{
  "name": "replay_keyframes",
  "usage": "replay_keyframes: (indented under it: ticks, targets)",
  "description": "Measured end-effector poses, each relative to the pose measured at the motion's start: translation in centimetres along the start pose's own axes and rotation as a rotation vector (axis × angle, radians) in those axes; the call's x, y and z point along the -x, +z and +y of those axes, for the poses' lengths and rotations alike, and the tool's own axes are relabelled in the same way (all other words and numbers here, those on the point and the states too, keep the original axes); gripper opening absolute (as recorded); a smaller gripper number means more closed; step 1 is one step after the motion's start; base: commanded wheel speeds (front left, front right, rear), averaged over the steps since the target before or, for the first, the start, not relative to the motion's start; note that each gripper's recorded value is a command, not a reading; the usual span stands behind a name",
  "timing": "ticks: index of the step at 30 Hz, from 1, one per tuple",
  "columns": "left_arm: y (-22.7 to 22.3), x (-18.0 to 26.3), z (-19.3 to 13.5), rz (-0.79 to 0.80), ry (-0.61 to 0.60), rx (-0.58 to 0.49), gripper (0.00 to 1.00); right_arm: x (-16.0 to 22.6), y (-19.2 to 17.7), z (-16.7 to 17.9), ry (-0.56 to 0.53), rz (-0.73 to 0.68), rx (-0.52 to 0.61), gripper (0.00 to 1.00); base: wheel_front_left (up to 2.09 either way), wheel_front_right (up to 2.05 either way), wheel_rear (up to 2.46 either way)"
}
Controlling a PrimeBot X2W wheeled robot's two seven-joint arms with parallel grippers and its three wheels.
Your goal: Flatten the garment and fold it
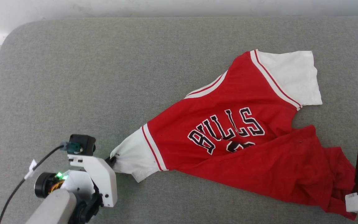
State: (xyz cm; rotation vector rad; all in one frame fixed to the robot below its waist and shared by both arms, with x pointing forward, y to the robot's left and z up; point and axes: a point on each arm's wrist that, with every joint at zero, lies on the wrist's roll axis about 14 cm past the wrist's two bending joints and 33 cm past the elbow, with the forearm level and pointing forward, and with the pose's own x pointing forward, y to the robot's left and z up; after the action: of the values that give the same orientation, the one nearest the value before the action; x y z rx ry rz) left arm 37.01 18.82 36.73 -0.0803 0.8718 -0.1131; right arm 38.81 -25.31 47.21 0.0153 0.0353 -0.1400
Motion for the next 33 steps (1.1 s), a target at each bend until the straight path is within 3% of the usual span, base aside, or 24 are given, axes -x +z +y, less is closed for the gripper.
replay_keyframes:
  ticks: [10, 18, 27, 33]
  targets:
    - [6.2, 2.4, 0.5, -0.423, 0.063, 0.078, 0.0, -0.5, 0.7, 1.2, 0.035, -0.019, -0.002, 1.0, 0.0, 0.0, 0.0]
    - [7.9, 4.0, 0.9, -0.565, 0.102, 0.126, 0.0, -4.6, 3.3, 7.2, 0.185, -0.013, 0.006, 1.0, 0.0, 0.0, 0.0]
    - [7.3, 3.0, 0.2, -0.533, 0.079, 0.132, 0.0, -10.9, 1.5, 9.3, 0.266, 0.291, 0.068, 1.0, 0.0, 0.0, 0.0]
    - [8.2, 2.4, -0.1, -0.541, 0.07, 0.114, 0.0, -13.3, -2.3, 7.7, 0.216, 0.577, 0.07, 1.0, 0.0, 0.0, 0.0]
